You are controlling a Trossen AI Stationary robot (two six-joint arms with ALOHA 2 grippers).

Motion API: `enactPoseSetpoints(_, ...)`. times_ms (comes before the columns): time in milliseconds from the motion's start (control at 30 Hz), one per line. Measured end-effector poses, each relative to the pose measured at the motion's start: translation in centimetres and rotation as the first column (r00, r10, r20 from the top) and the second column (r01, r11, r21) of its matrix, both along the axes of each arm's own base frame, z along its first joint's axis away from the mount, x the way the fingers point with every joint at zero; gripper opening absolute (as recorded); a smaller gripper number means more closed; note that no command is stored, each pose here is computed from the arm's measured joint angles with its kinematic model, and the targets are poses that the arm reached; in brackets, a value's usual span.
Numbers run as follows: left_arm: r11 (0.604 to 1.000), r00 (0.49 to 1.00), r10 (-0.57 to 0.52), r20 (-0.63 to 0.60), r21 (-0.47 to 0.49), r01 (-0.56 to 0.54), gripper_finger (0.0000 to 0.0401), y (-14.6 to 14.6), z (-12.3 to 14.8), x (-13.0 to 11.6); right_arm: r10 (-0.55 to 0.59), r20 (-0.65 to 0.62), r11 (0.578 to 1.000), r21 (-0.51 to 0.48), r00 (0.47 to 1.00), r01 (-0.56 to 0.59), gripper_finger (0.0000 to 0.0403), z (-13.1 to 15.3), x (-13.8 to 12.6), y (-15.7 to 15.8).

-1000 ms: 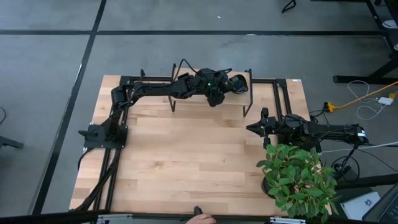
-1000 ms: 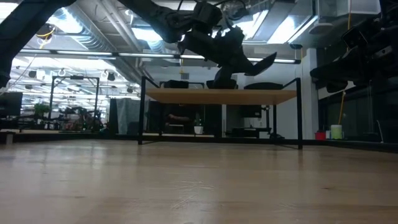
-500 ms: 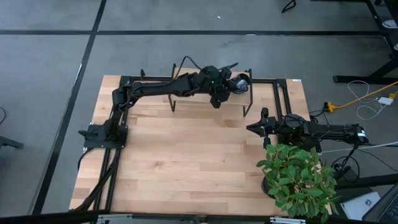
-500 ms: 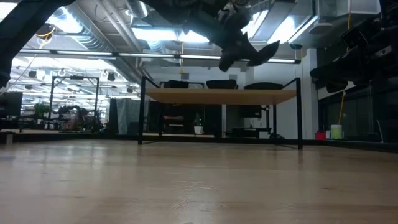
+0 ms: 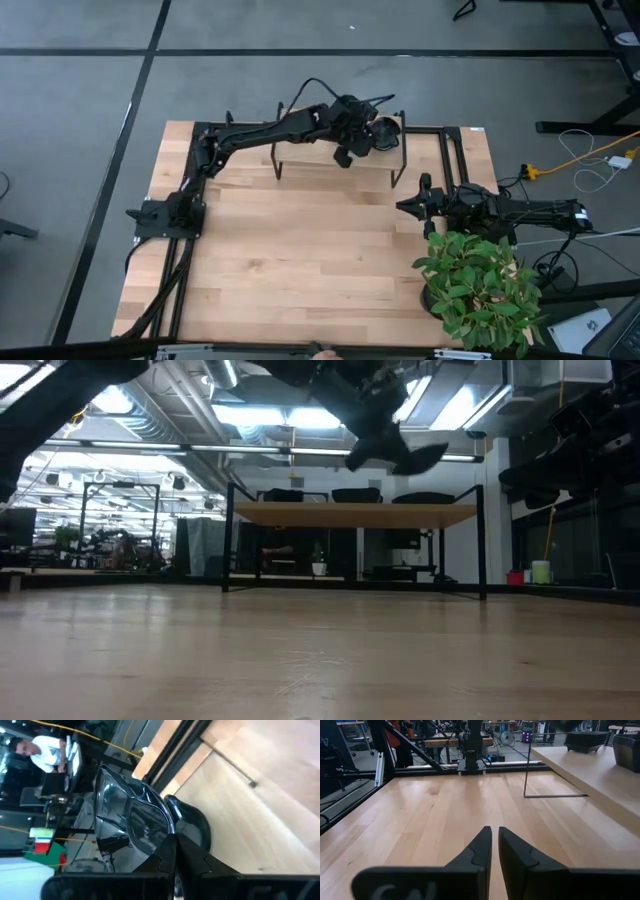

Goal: Pick & Place Mini shaped plates
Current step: Stack the leaf-shaped plate on top of the leaf-shaped plate on the shelf

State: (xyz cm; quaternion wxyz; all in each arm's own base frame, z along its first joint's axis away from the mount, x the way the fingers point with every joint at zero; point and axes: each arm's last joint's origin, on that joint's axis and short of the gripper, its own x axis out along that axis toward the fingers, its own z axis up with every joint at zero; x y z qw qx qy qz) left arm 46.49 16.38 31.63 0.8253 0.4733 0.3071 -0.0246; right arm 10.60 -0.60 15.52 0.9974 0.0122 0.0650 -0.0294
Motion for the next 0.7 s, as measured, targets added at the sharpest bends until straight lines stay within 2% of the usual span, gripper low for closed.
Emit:
enactPoseSetpoints(133,1.000,1.000,0.018,-0.006,0.001,-0.018,0.0002,0.7,-1.2,0.7,-0.002,0.001,1.000,0.000,1.000,0.002,0.0034,0.0,0.0,0.0)
enactPoseSetpoints(433,0.999,0.999,0.040,0.003,-0.015,-0.040,0.0010,1.0,-1.9,1.2,0.001,0.000,1.000,0.000,1.000,-0.001,0.0034,0.0,0.0,0.0)
enactPoseSetpoints(700,0.999,0.999,0.038,-0.006,0.003,-0.038,0.0042,0.9,-2.1,1.3,0.002,0.000,1.000,0.000,1.000,-0.002,0.0034,0.0,0.0,0.0)
